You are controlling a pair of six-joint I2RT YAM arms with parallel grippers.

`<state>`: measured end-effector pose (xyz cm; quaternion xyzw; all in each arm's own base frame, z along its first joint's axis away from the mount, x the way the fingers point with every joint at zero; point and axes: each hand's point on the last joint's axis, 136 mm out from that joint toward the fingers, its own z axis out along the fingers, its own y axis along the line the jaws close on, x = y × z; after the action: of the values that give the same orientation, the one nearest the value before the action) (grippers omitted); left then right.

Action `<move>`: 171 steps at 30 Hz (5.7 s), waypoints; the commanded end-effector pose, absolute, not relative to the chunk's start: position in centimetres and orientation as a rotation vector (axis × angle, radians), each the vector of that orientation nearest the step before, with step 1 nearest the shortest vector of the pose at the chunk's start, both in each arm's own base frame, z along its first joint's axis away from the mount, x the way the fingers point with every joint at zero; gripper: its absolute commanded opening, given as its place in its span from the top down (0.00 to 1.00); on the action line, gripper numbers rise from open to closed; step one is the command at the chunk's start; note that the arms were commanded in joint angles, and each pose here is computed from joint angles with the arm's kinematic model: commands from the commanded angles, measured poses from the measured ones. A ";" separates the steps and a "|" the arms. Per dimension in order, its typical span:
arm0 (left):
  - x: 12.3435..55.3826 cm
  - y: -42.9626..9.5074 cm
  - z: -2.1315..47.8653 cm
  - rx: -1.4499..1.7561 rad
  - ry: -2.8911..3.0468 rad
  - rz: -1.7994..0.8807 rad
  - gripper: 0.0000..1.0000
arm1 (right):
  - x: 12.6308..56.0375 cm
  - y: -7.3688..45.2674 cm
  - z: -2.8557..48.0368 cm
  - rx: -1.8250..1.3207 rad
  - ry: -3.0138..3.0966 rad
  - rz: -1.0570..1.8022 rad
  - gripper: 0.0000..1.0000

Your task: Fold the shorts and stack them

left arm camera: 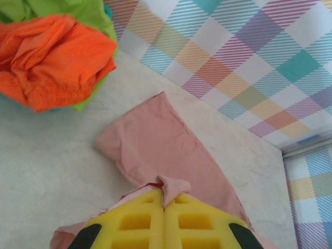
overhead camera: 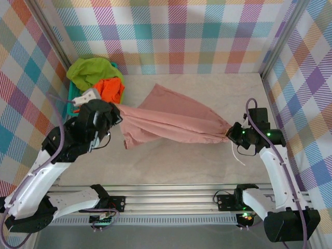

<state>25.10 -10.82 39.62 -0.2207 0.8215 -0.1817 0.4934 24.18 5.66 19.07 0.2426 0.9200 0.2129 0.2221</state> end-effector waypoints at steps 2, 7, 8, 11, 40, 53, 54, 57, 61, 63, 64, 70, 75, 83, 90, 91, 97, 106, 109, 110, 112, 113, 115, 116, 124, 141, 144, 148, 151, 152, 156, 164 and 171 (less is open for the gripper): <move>28.2 -11.9 40.9 -0.437 1.965 -0.285 1.00 | 24.1 4.1 18.6 0.703 2.559 0.464 1.00; 32.6 -13.8 39.8 -0.443 1.988 -0.205 1.00 | 26.1 3.8 18.2 0.738 2.560 0.462 1.00; 33.7 -14.0 39.1 -0.460 2.002 -0.206 1.00 | 26.7 3.8 18.0 0.746 2.561 0.468 1.00; 36.5 -14.4 37.0 -0.502 2.039 -0.222 1.00 | 28.1 3.7 17.6 0.767 2.562 0.481 1.00; 59.8 -18.6 24.2 -0.636 2.144 -0.343 1.00 | 42.1 -1.5 13.5 1.209 2.408 0.804 0.86; 59.0 -21.7 29.7 -0.469 2.135 -0.641 0.00 | 45.1 1.0 21.0 0.944 2.211 1.007 0.02; 57.9 -22.6 29.8 -0.454 2.141 -0.678 0.00 | 45.0 2.2 21.2 0.893 2.230 1.008 0.01; 55.4 -24.8 27.0 -0.457 2.180 -0.767 0.00 | 45.7 5.3 19.9 0.777 2.312 1.078 0.00; 53.2 -26.2 21.5 -0.487 2.252 -0.777 0.00 | 48.1 6.6 16.7 0.780 2.384 1.209 0.01; 52.5 -26.8 18.9 -0.507 2.284 -0.795 0.00 | 49.3 6.5 15.4 0.775 2.404 1.197 0.01; 52.3 -27.1 17.6 -0.515 2.287 -0.807 0.00 | 50.0 6.1 14.5 0.784 2.419 1.174 0.01; 50.2 -27.1 10.5 -0.550 2.353 -0.751 0.00 | 52.9 4.5 11.3 0.838 2.464 1.163 0.00; 47.8 -25.6 6.6 -0.596 2.400 -0.691 0.00 | 53.4 3.0 7.9 0.978 2.504 1.185 0.00; 41.1 -21.9 2.9 -0.676 2.448 -0.573 0.00 | 51.6 5.2 6.8 0.978 2.552 1.283 0.00; 32.5 -17.7 1.2 -0.750 2.508 -0.462 0.00 | 44.1 10.9 8.3 0.812 2.639 1.409 0.00; 32.0 -17.5 1.4 -0.756 2.505 -0.474 0.00 | 43.0 11.7 8.9 0.772 2.640 1.434 0.00; 32.2 -18.3 9.8 -0.638 2.401 -0.602 0.00 | 39.6 13.6 16.1 0.455 2.507 1.445 0.01; 33.1 -19.4 12.4 -0.605 2.343 -0.669 0.00 | 41.7 12.5 14.7 0.468 2.542 1.377 0.00; 32.9 -19.5 9.7 -0.618 2.362 -0.649 0.00 | 42.9 12.0 12.5 0.515 2.556 1.386 0.01; 32.8 -19.3 8.9 -0.622 2.370 -0.633 0.00 | 43.3 11.7 12.0 0.528 2.558 1.383 0.01; 32.5 -18.8 6.8 -0.632 2.393 -0.586 0.00 | 44.2 11.0 10.6 0.569 2.561 1.387 0.00; 32.2 -18.4 5.8 -0.639 2.405 -0.562 0.00 | 44.6 10.8 10.0 0.582 2.558 1.395 0.01; 31.4 -17.8 3.9 -0.654 2.432 -0.520 0.00 | 45.4 10.3 8.8 0.616 2.550 1.416 0.01; 31.1 -17.6 3.2 -0.659 2.443 -0.510 0.00 | 45.7 10.1 8.4 0.632 2.549 1.423 0.00; 29.4 -16.8 2.5 -0.682 2.454 -0.507 0.00 | 46.1 10.2 10.4 0.570 2.490 1.494 0.01; 32.6 -38.0 18.6 -0.087 2.451 -1.019 0.27 | 33.9 -0.2 10.4 0.726 2.575 0.819 0.04; 32.6 -42.9 17.2 -0.008 2.506 -1.079 0.55 | 33.4 -0.1 9.2 0.753 2.588 0.827 0.06; 32.5 -47.1 13.0 0.015 2.599 -1.084 0.79 | 33.0 0.1 7.6 0.778 2.627 0.840 0.10; 31.9 -49.2 9.4 0.025 2.666 -1.126 0.90 | 33.2 0.6 6.9 0.788 2.626 0.902 0.14; 31.6 -49.4 8.3 0.027 2.684 -1.130 0.92 | 33.3 0.7 6.7 0.792 2.626 0.916 0.15; 31.1 -48.7 4.2 -0.025 2.730 -1.108 0.93 | 33.2 0.7 5.6 0.814 2.647 0.922 0.18; 29.9 -46.8 0.4 -0.082 2.782 -1.050 0.93 | 33.5 2.1 4.6 0.804 2.659 1.005 0.24; 29.7 -46.3 -0.2 -0.090 2.791 -1.038 0.93 | 33.6 3.4 3.6 0.787 2.691 1.029 0.29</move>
<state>31.02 -48.14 2.62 -0.0203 0.9155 -0.3873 0.1067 33.53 2.63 3.78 0.2675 0.9021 0.3281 0.0835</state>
